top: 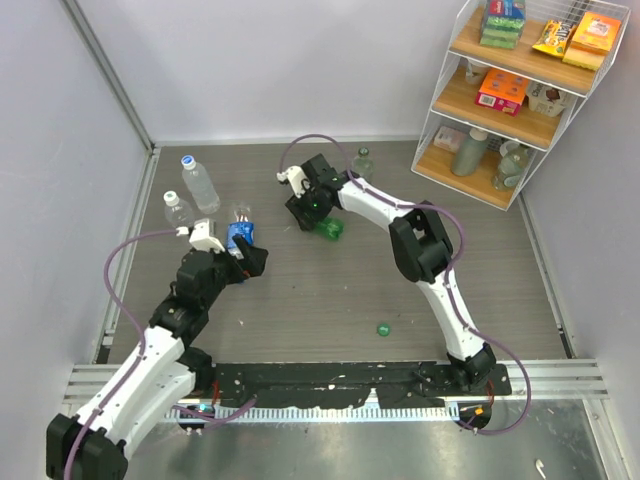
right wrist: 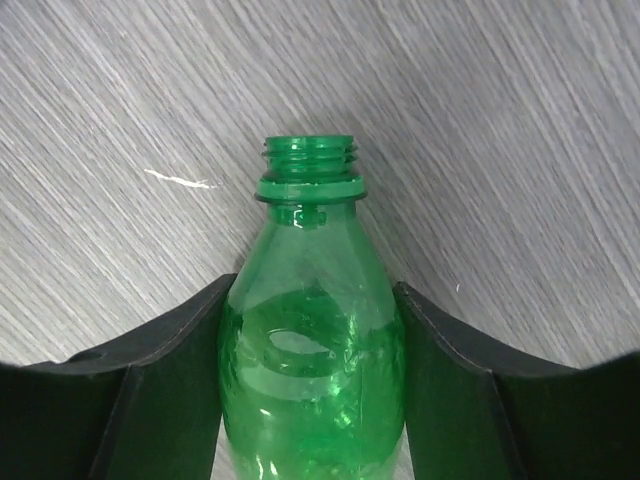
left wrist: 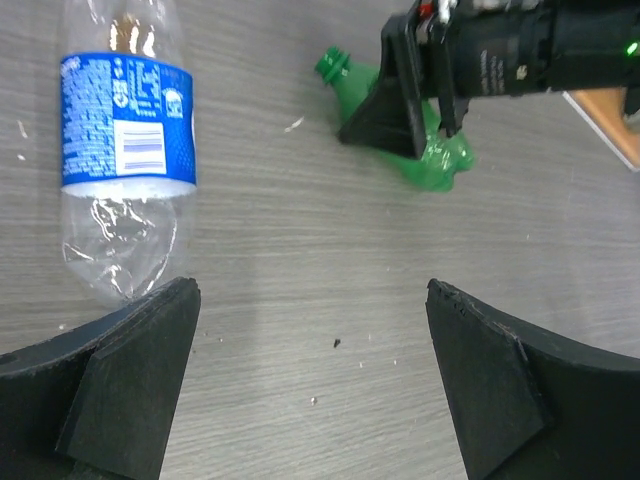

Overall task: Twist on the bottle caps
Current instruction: Pick up the plastic bottle at the center of the board.

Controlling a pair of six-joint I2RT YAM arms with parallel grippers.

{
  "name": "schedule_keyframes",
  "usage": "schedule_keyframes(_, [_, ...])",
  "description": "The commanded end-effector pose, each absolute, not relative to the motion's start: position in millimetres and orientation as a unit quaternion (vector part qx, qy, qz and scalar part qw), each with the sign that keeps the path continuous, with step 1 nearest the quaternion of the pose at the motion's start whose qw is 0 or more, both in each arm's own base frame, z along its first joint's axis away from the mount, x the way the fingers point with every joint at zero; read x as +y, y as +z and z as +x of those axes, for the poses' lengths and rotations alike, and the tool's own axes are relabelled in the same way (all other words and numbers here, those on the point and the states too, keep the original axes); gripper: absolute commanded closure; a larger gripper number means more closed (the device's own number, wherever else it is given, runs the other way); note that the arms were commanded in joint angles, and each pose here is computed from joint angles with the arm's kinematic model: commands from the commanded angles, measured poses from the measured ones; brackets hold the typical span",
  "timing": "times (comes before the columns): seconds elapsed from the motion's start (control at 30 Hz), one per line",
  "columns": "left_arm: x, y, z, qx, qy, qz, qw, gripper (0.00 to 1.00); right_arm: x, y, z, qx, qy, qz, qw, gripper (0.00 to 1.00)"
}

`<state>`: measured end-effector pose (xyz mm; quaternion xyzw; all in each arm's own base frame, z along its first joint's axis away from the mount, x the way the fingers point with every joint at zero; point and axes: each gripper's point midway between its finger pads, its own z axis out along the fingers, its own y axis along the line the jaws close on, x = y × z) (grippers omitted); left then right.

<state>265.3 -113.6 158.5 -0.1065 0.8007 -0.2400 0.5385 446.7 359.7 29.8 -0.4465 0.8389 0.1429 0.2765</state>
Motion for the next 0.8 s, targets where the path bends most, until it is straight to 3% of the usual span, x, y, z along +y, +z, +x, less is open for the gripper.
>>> schedule_keyframes(0.0, [-137.0,178.5,268.1,0.796,-0.288,-0.072,0.528,0.0,364.8,80.6,450.5,0.843,0.159,-0.4,0.323,0.64])
schedule_keyframes(0.17, [-175.0,204.0,257.8,0.774,-0.384,-0.014,0.503,0.0,360.6,150.7,422.8,0.83,0.223,-0.331,0.39,0.64])
schedule_keyframes(0.27, [-194.5,219.3,249.9,0.75,-0.439,0.008,0.495,0.0,362.1,189.6,403.9,0.786,0.327,-0.223,0.476,0.67])
schedule_keyframes(0.33, [-213.0,231.0,239.3,0.729,-0.479,0.03,0.488,0.0,358.6,247.3,395.3,0.733,0.396,-0.146,0.533,0.67])
schedule_keyframes(0.5, [-242.8,244.5,227.0,0.71,-0.484,0.051,0.509,0.0,336.4,295.6,339.2,0.65,0.506,-0.029,0.566,0.68])
schedule_keyframes(0.77, [-267.9,257.6,227.1,0.697,-0.491,0.043,0.521,0.0,334.6,331.6,272.7,0.569,0.584,0.017,0.578,0.68])
